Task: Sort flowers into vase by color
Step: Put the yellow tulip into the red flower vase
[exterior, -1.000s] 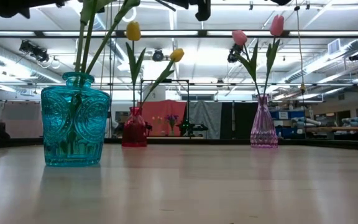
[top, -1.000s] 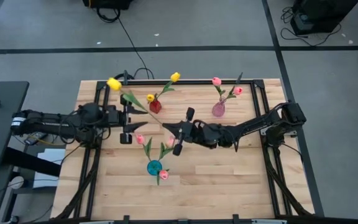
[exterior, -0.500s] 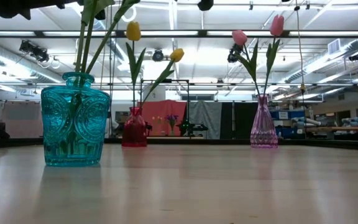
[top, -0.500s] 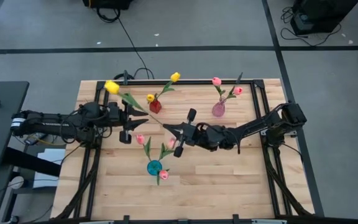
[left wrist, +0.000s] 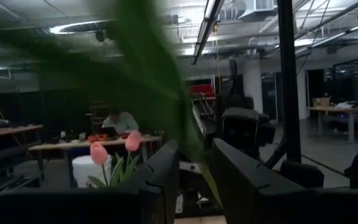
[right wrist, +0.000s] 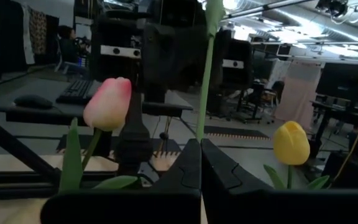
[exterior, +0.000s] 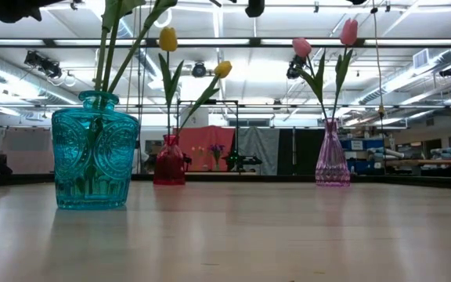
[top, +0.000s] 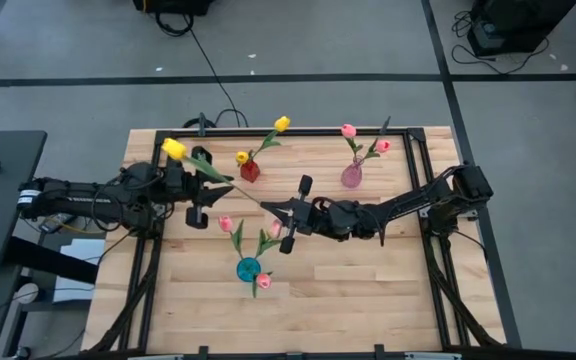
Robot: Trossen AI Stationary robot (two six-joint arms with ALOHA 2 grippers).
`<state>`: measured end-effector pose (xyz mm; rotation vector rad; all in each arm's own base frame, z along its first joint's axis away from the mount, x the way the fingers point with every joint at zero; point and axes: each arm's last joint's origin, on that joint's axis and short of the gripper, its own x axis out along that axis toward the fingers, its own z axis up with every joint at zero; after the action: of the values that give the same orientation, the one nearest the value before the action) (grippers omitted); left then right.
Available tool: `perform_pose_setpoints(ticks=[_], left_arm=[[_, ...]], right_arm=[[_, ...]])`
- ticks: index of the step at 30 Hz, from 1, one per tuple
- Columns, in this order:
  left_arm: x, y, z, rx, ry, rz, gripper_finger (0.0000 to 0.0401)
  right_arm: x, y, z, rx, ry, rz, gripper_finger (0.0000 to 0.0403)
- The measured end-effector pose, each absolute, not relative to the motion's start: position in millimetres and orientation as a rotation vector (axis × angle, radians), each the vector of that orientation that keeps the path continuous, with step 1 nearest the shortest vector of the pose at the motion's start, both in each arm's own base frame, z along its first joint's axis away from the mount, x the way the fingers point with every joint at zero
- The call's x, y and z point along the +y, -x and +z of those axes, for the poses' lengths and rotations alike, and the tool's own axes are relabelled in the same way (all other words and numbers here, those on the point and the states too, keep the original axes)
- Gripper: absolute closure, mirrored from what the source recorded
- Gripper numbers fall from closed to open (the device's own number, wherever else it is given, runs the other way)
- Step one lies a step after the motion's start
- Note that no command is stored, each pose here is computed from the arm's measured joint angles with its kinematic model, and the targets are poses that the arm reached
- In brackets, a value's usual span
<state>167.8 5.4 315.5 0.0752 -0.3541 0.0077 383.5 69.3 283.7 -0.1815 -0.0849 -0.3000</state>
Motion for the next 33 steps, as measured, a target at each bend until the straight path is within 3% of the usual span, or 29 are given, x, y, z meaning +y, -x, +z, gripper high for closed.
perform_pose_setpoints(ticks=[9, 15, 21, 26, 33], left_arm=[[5, -167, 317, -0.371, -0.067, -0.017, 0.0306], [5, -169, 315, -0.361, -0.068, -0.019, 0.0372], [6, -169, 313, -0.326, -0.070, -0.001, 0.0385], [17, -146, 325, -0.290, -0.141, 0.152, 0.0388], [28, -116, 342, -0.178, -0.163, 0.277, 0.0389]], right_arm=[[69, -384, 282, -0.069, 0.169, -0.299, 0.0398], [69, -384, 281, -0.069, 0.155, -0.299, 0.0390], [70, -381, 282, -0.029, 0.119, -0.319, 0.0323], [80, -350, 311, 0.034, 0.129, -0.449, 0.0264], [104, -306, 324, 0.171, -0.005, -0.376, 0.0244]])
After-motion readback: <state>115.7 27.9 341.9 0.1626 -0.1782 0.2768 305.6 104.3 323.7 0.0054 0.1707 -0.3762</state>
